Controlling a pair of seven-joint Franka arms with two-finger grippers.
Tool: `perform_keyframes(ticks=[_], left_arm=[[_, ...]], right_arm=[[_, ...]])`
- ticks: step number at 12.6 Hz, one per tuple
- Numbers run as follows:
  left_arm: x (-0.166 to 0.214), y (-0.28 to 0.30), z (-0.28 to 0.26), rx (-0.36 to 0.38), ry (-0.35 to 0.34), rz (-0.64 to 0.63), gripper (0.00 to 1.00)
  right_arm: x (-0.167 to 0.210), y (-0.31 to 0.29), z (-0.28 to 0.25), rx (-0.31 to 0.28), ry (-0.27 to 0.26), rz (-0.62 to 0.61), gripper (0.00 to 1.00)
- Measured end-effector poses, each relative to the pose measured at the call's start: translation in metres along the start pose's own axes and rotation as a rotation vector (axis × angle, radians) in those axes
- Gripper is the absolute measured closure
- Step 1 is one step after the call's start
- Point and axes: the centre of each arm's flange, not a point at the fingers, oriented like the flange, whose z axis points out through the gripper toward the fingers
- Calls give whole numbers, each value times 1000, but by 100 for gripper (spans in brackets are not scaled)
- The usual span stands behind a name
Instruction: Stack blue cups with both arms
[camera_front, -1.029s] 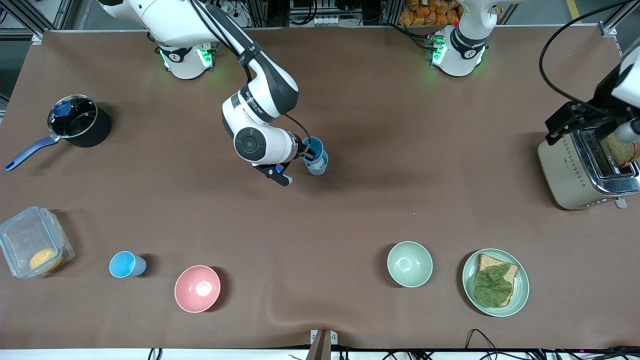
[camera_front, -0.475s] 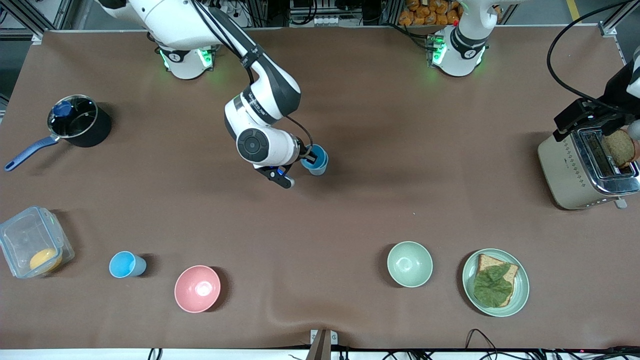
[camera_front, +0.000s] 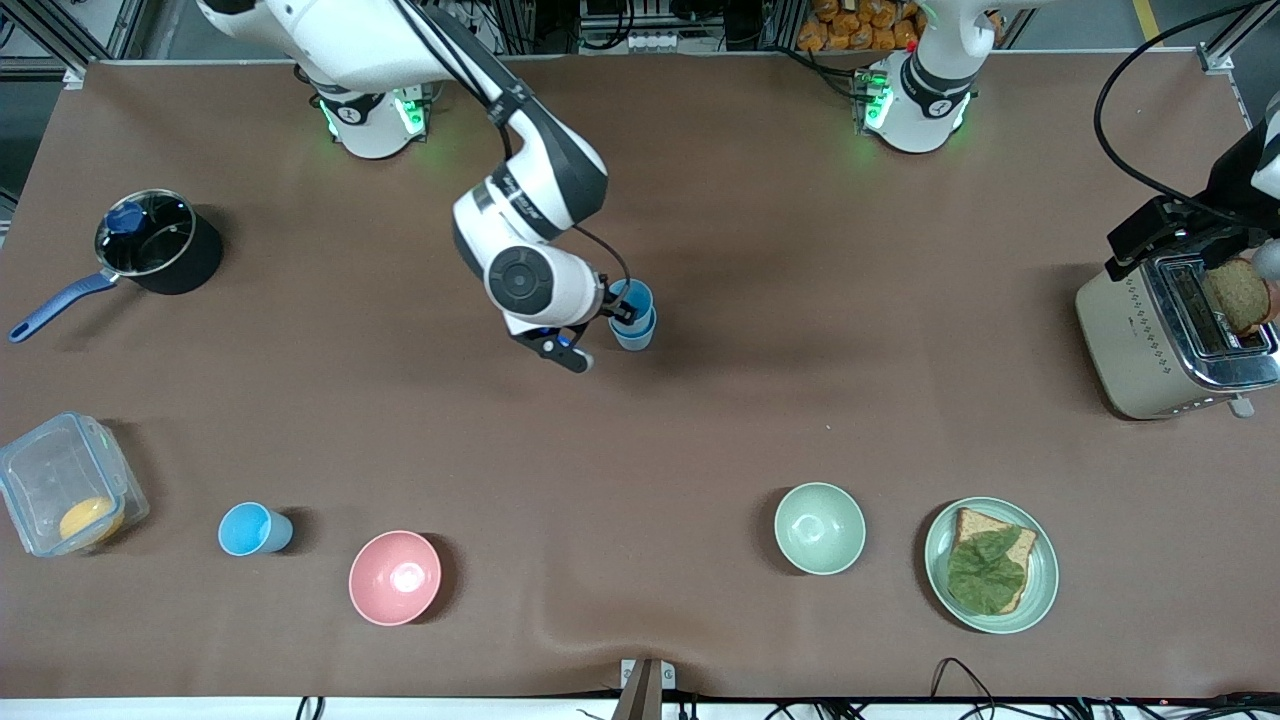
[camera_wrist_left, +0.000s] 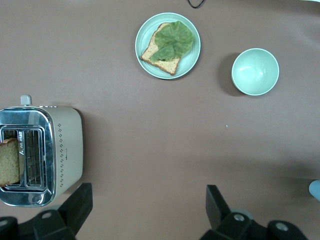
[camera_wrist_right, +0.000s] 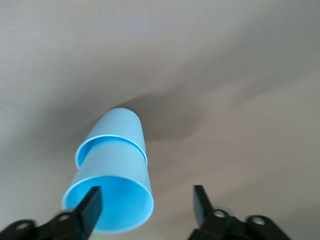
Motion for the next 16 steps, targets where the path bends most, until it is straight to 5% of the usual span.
perform_keyframes(ticks=[1,4,6,8,9,16], left_arm=[[-1,0,0,0,-2,0,0],[-4,-2,1,6,-26,-3,0],[-4,-3,1,6,-29,-4,0],[-4,-2,1,6,-30,-3,0],[-5,-1,1,6,-31,-1,0],[-10,6,-3,7,-33,13,0]], right_arm=[[11,9,-41,38,20,-30,1],[49,81,-162,65,54,-176,0],[77,148,-217,-1,107,-257,0],[79,190,-251,-173,222,-370,0],[74,200,-265,-212,256,-418,0],[71,306,-342,-206,280,-560,0]])
